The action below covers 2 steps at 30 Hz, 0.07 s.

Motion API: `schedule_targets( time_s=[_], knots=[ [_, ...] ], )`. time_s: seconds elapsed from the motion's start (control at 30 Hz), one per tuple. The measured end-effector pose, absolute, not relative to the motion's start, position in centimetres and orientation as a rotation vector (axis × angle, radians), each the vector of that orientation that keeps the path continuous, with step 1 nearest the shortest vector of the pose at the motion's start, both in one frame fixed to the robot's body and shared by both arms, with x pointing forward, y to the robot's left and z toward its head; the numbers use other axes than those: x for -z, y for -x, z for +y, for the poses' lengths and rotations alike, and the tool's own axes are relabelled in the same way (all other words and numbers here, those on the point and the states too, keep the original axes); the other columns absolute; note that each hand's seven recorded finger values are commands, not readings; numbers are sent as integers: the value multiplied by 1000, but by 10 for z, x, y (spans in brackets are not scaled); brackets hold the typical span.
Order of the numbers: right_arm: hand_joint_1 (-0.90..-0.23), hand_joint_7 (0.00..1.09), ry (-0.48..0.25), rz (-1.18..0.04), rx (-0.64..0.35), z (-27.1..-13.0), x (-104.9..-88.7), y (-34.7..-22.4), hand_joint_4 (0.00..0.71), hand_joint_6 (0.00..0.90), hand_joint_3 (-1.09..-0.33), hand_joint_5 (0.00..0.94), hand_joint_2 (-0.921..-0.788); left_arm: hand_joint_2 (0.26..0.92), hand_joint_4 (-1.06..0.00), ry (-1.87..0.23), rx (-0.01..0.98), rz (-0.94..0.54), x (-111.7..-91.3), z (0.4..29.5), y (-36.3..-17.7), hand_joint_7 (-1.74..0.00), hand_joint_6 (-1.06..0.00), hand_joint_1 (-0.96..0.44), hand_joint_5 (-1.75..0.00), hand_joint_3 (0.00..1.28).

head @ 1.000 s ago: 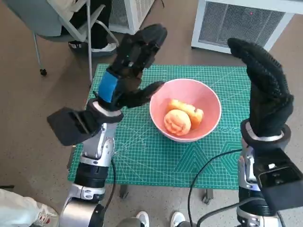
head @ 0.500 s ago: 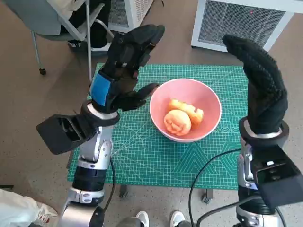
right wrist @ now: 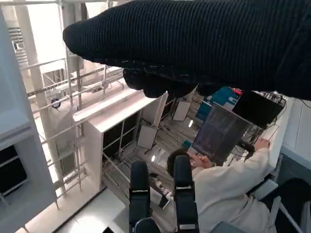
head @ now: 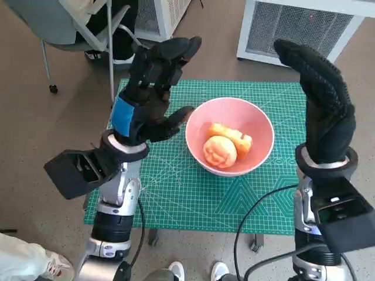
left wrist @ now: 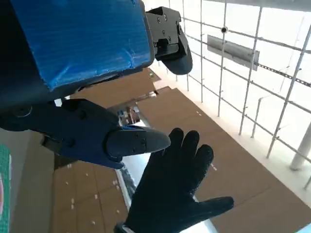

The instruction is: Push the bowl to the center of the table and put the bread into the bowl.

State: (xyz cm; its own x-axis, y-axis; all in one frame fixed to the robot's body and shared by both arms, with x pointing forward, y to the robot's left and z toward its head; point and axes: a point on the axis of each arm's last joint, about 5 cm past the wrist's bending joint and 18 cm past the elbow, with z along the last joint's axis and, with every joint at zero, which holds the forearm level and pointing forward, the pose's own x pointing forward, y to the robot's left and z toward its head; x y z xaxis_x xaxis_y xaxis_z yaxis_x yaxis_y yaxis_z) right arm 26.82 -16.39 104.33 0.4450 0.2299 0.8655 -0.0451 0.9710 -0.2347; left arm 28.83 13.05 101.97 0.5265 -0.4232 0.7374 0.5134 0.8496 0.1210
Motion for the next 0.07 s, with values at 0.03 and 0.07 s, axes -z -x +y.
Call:
schedule_targets(
  time_s=[0.03, 0.07],
  knots=[
    [-548, 707, 187, -1096, -172, -164, -1043, -268, 285, 16, -742, 5, -921, 921, 1, 112, 558, -846, -1019, 131, -288, -884, 1, -373, -518, 356],
    [-549, 707, 187, -1094, -172, -164, -1043, -268, 285, 15, -742, 5, -921, 921, 1, 109, 556, -845, -1018, 131, -288, -881, 1, -376, -518, 356]
  ],
)
